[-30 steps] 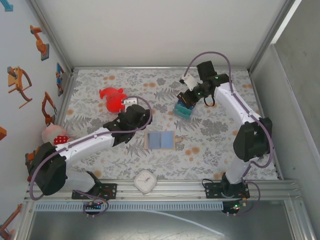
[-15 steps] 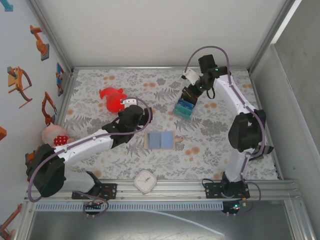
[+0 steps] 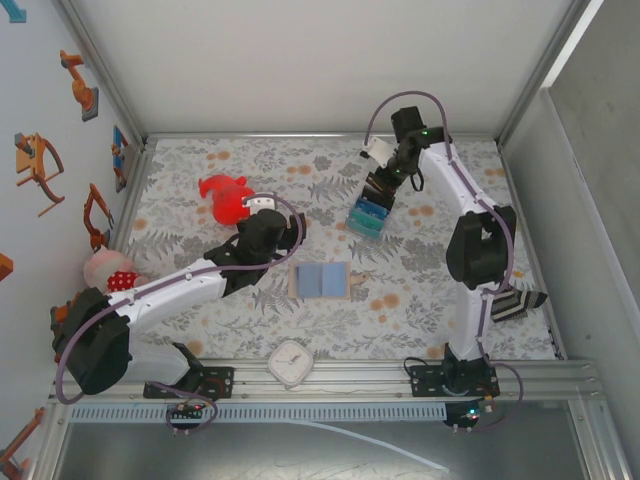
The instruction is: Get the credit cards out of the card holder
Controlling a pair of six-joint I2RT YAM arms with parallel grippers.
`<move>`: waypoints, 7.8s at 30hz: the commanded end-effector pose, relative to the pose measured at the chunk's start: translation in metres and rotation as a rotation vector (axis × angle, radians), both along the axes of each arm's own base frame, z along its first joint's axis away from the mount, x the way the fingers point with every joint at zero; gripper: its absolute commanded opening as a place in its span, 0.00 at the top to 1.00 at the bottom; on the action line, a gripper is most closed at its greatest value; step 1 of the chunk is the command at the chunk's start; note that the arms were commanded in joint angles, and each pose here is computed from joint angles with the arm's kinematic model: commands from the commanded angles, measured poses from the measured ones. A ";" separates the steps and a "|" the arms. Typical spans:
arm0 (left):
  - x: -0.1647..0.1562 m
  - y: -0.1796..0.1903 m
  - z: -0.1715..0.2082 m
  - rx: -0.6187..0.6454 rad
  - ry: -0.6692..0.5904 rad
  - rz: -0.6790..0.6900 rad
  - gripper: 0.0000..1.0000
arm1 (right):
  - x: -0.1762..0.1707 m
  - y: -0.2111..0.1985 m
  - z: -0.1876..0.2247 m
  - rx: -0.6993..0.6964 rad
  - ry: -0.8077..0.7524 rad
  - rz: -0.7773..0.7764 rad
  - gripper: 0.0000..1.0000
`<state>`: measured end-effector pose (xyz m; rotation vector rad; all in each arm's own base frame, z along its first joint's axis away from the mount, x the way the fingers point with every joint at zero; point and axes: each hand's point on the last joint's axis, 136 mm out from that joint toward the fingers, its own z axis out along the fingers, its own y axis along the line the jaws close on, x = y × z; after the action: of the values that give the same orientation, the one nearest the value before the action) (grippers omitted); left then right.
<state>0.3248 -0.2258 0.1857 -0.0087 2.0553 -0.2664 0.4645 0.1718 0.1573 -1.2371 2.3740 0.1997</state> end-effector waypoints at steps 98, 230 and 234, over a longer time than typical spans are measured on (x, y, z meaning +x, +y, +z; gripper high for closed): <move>-0.025 0.106 0.018 -0.130 -0.111 0.317 0.03 | -0.046 0.036 0.039 0.189 0.018 -0.362 0.47; -0.027 0.152 -0.029 -0.097 0.008 0.339 0.03 | -0.211 0.071 -0.071 -0.005 0.004 -0.918 0.69; -0.029 0.160 -0.024 -0.088 -0.012 0.369 0.03 | -0.212 0.094 -0.064 0.063 0.049 -0.873 0.70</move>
<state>0.2963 -0.0745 0.1534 -0.4183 2.0200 -0.1599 0.2517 0.2564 0.0855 -0.1038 2.6892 -0.0331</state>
